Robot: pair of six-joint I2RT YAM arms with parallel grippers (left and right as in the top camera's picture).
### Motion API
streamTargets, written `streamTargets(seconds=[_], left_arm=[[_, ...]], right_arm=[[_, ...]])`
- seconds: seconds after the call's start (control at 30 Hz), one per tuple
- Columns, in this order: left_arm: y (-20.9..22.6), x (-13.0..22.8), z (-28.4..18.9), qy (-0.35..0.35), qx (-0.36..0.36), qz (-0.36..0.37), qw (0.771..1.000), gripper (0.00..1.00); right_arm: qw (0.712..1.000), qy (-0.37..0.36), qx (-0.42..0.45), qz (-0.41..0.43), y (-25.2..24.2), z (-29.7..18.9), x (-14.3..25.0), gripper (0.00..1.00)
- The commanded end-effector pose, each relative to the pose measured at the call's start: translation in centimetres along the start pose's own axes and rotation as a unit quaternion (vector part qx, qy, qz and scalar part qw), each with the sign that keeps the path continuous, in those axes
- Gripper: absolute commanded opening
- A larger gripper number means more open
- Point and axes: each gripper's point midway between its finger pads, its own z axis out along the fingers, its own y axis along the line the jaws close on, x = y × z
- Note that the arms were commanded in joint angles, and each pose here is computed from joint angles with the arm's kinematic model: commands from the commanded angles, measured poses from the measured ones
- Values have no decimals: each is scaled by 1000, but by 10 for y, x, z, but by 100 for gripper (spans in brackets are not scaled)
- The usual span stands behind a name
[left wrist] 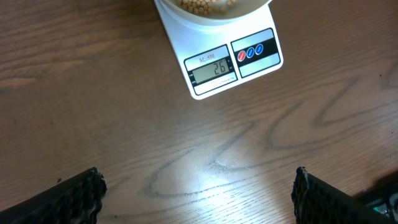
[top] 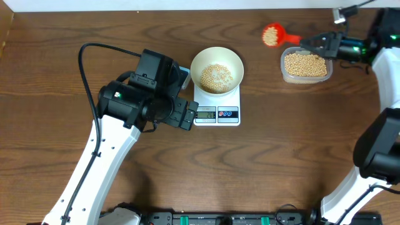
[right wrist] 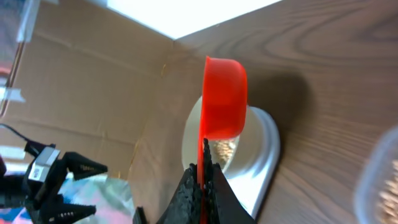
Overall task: Scoop item into bowl and weigh 50g on scale
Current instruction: 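Lift the filled scoop with the right gripper and carry it over the bowl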
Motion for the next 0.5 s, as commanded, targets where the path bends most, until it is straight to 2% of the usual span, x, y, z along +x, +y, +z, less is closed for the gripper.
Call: streamTargets(seconds=[0.0, 0.47], left_arm=[[2, 3, 0, 3, -5, 7, 1000, 98], [2, 3, 0, 3, -5, 7, 1000, 98]], right_arm=[[999, 18, -36, 20, 16, 21, 3, 1], [996, 88, -16, -11, 37, 90, 35, 1]])
